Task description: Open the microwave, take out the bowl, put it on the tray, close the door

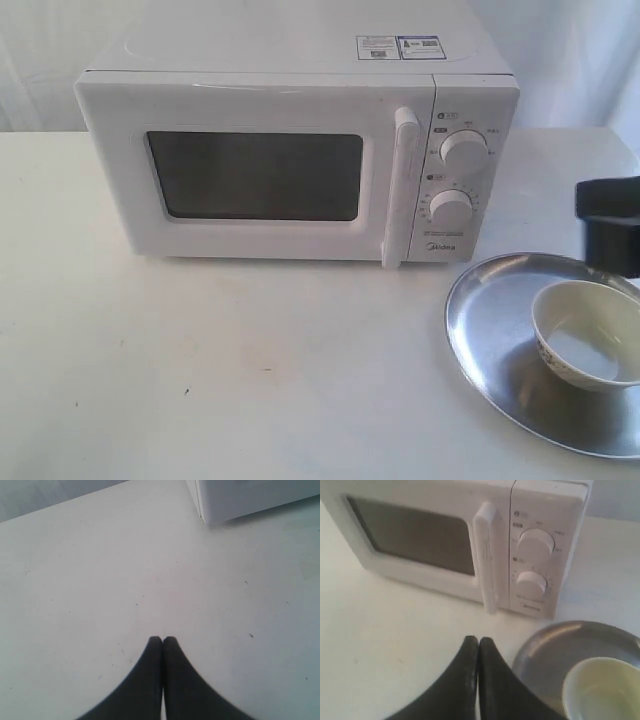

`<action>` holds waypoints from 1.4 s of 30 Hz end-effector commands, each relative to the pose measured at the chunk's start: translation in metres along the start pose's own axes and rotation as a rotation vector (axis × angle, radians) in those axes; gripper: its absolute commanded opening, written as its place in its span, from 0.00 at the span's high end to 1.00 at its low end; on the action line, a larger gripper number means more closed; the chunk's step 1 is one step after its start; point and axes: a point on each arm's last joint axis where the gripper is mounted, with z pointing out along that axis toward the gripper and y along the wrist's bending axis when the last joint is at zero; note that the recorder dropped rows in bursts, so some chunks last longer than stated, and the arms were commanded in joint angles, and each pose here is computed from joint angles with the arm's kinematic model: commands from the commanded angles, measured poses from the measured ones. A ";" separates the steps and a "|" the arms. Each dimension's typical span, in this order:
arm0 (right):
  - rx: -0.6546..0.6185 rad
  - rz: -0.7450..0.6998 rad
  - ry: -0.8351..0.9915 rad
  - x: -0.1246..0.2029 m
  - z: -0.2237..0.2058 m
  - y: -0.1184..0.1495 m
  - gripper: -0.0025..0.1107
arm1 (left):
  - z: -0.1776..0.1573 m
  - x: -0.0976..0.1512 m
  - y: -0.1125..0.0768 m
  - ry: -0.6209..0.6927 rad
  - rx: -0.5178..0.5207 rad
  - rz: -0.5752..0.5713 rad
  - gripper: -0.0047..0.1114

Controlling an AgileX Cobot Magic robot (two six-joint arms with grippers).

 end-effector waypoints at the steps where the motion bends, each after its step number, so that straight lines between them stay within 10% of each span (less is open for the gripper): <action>1: -0.052 0.248 -0.261 0.029 -0.026 -0.026 0.98 | 0.000 0.001 0.000 -0.001 0.005 -0.005 0.96; 9: -0.107 1.003 -0.294 0.119 -0.025 -0.038 0.98 | 0.000 0.001 0.000 -0.001 0.005 -0.005 0.96; 17: -0.076 1.226 -0.406 0.165 0.005 -0.055 0.98 | 0.000 0.001 0.000 -0.001 0.005 -0.005 0.96; 30: -0.110 0.498 -1.092 0.116 -0.037 -0.055 0.98 | 0.000 0.001 0.000 -0.001 0.005 -0.005 0.96; 42: 0.267 0.083 -0.609 0.145 -0.008 -0.065 0.98 | 0.000 0.001 0.000 -0.001 0.005 -0.005 0.96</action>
